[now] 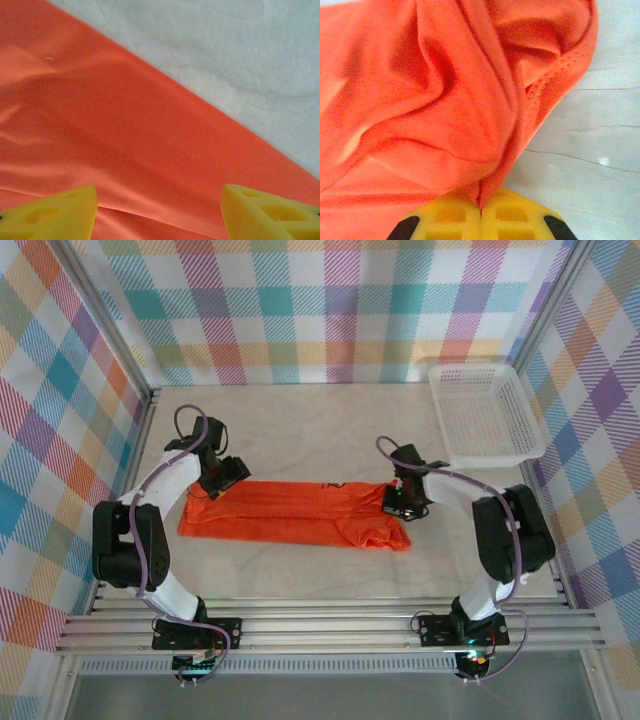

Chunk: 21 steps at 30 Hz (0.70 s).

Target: Fold the inside-out t-shirt

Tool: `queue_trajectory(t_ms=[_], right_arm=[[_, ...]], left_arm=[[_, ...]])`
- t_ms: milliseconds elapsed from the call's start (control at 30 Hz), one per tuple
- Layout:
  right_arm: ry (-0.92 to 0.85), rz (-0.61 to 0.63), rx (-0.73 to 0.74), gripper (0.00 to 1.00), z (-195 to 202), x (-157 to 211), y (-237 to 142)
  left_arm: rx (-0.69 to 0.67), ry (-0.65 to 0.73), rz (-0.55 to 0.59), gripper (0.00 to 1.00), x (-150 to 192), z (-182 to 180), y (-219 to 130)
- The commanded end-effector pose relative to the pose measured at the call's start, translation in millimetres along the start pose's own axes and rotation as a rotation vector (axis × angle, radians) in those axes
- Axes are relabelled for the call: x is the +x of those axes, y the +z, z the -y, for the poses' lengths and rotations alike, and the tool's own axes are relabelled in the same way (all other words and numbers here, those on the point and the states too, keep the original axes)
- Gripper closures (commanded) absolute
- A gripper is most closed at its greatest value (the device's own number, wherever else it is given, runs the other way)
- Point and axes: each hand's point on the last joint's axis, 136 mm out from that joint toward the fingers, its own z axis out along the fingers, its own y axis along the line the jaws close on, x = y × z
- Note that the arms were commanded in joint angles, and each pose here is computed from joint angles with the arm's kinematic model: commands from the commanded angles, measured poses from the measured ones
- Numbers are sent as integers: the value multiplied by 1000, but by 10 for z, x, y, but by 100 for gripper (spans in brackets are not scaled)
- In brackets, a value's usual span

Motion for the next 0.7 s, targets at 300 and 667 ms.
queue_trajectory(t_ms=[300, 667], right_arm=[[33, 75, -4, 100, 514, -98, -583], [25, 119, -190, 100, -156, -121, -999]], left_arm=[[-11, 51, -96, 35, 237, 237, 384], [-18, 49, -119, 35, 137, 170, 425]])
